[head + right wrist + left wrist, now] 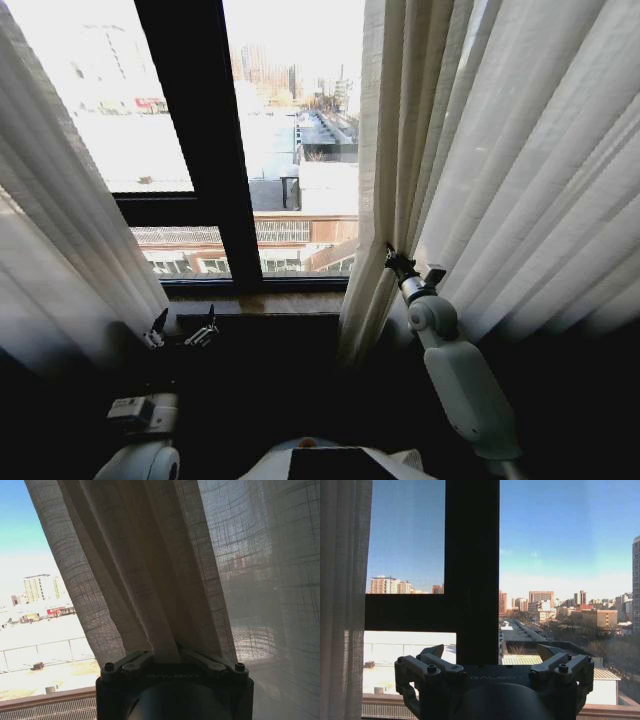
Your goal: Open the curtains by pulling them apart, changing their state from closed to fully open.
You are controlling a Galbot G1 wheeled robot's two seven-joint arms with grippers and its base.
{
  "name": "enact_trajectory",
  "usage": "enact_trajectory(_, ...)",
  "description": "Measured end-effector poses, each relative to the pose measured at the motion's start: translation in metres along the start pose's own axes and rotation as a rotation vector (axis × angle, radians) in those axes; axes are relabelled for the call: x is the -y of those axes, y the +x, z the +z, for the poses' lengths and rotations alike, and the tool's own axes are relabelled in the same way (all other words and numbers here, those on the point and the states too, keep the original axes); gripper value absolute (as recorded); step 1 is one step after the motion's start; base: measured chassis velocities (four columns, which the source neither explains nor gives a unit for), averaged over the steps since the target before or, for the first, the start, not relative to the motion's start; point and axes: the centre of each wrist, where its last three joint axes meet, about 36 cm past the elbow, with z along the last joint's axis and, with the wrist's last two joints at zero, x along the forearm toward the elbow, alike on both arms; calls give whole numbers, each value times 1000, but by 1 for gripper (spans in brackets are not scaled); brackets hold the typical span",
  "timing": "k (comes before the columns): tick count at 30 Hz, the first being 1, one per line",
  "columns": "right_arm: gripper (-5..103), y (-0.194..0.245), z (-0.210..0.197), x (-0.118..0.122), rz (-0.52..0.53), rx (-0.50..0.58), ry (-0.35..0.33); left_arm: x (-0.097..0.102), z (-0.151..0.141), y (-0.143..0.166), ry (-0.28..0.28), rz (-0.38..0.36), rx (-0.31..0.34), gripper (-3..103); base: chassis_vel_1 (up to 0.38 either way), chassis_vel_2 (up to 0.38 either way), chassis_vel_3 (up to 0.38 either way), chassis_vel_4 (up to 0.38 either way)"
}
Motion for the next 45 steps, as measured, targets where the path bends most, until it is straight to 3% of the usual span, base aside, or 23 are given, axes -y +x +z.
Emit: enact_trajectory(45,0,9,0,8,25,7,-4,-1,5,-1,0,-2,0,100,-353,-355,354,353)
